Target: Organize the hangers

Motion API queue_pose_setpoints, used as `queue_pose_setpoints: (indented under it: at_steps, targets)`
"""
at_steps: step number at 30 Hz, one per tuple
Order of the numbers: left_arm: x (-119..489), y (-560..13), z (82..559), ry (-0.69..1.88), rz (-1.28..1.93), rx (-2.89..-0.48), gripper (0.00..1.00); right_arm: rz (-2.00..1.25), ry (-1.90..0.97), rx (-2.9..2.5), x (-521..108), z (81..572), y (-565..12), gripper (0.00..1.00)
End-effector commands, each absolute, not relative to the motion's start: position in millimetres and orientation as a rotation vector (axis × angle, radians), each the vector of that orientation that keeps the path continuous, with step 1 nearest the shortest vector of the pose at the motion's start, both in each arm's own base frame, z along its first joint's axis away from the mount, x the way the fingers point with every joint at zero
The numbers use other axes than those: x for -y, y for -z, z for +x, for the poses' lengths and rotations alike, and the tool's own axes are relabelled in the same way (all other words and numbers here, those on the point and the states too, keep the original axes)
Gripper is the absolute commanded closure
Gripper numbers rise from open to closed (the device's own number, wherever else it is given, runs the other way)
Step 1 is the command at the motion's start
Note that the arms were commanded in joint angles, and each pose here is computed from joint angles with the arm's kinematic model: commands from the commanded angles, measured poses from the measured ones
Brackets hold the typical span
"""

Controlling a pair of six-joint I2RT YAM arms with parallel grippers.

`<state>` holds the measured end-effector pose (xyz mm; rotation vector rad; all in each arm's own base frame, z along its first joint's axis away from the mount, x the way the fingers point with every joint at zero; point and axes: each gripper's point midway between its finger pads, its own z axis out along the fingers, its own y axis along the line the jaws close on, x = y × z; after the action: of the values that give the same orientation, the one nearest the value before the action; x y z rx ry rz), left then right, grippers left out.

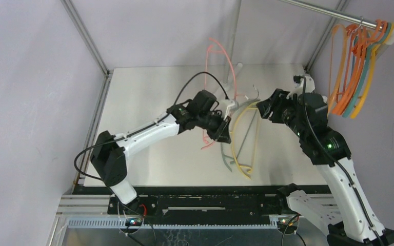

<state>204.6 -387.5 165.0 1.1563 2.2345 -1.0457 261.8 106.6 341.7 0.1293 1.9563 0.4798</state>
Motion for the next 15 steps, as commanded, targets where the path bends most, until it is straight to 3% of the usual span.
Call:
queue_pose_setpoints:
  at_steps: [1,7,15]
  targets:
    - [409.2,-292.0,187.4,1.438,1.2,-1.847,1.0,0.158,-0.505,-1.934,-107.5,253.3,-331.3,0.41]
    - [415.6,-334.3,161.1,1.753,1.241,-1.701,1.0,0.089,-0.578,-1.907,-124.8,251.7,-327.1,0.42]
    - [414.2,-338.2,149.6,1.869,1.263,-1.65,1.0,-0.014,-0.76,-1.698,-152.7,257.6,-370.8,0.47]
